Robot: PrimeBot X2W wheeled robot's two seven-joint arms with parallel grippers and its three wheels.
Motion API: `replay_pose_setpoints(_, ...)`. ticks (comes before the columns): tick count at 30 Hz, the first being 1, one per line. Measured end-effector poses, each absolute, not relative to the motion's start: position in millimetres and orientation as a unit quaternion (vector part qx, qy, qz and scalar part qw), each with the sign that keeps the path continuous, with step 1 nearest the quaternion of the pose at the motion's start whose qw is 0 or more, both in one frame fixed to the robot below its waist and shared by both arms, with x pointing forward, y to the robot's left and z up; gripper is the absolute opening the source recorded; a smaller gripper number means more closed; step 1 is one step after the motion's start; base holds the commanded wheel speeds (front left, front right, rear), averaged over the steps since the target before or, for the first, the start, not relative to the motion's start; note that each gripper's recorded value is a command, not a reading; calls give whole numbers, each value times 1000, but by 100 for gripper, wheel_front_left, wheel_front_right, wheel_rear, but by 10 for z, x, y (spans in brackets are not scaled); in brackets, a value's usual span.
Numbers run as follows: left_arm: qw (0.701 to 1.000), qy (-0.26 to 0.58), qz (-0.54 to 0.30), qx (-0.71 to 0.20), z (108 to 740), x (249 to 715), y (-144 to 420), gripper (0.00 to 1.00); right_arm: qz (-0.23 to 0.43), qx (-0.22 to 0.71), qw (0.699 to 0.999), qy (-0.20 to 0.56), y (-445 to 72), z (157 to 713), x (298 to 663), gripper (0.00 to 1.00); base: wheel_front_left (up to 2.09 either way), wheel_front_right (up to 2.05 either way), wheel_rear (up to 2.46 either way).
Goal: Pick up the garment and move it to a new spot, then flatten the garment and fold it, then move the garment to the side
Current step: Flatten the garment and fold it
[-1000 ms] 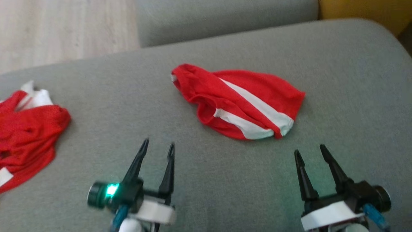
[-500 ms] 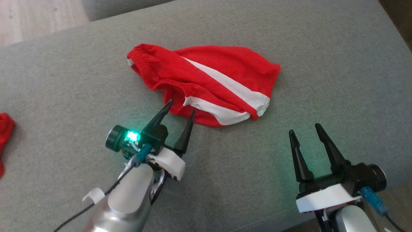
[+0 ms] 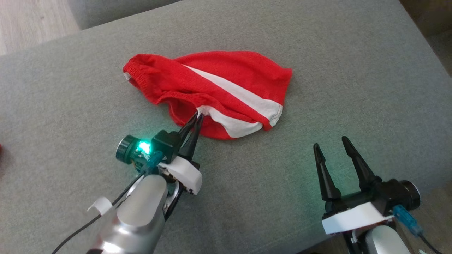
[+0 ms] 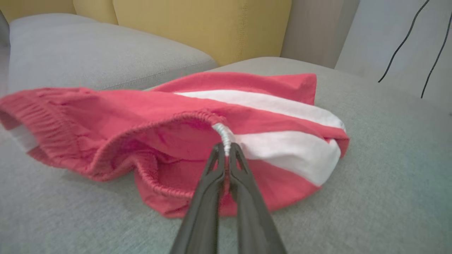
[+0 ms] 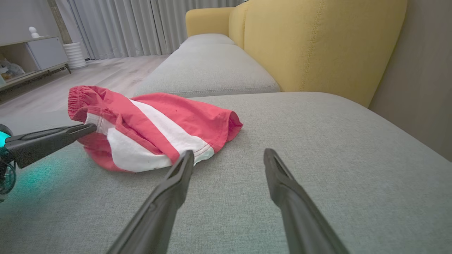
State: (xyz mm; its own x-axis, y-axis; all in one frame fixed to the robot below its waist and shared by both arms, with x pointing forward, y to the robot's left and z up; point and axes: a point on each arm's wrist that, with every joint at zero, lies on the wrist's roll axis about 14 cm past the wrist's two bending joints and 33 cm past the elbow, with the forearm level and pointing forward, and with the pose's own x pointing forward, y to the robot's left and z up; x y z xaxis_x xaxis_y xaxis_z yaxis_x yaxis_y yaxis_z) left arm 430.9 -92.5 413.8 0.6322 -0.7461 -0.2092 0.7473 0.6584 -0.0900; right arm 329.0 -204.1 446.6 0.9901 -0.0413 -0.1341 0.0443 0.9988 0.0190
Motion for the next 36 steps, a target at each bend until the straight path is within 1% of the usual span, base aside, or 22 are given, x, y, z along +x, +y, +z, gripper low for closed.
replay_pose_setpoints(4,899,78,-430,-10,4405,4303,-1053,0,-25,12,998,61,-2057,4504,3253,100,0,0,0)
replay_pose_setpoints(9,883,32,-467,-16,4778,4206,-1273,0,-24,14,998,48,-2038,4581,3195,100,0,0,0)
replay_pose_setpoints(12,872,-19,-489,-13,5183,4214,-1433,0,-23,15,999,35,-2025,4652,3157,100,0,0,0)
replay_pose_setpoints(13,872,-19,-489,-13,5183,4214,-1433,0,-23,15,999,35,-2025,4652,3157,100,0,0,0)
replay_pose_setpoints(17,858,-108,-502,-22,5966,4256,-1593,0,-25,25,999,34,-1999,4647,3023,100,0,0,0)
replay_pose_setpoints(20,846,-166,-505,-27,6481,4239,-1607,0,-21,30,999,37,-1959,4615,2964,100,0,0,0)
replay_pose_setpoints(23,846,-180,-500,-35,6692,4253,-1503,0,-11,30,999,31,-1910,4647,3007,100,0,0,0)
replay_pose_setpoints(26,866,-141,-479,-31,6492,4362,-1230,0,-1,30,999,27,-1868,4666,3056,100,0,0,0)
replay_pose_setpoints(29,890,-58,-452,-32,5887,4373,-848,0,10,33,999,30,-1816,4646,3116,100,0,0,0)
replay_pose_setpoints(32,909,26,-415,-26,5212,4271,-399,0,26,38,998,40,-1720,4585,3179,100,0,0,0)
replay_pose_setpoints(34,918,58,-391,-25,4929,4195,-140,0,35,44,997,50,-1667,4523,3216,100,0,0,0)
replay_pose_setpoints(36,926,72,-371,-21,4798,4170,60,0,38,55,996,59,-1642,4466,3261,100,0,0,0)
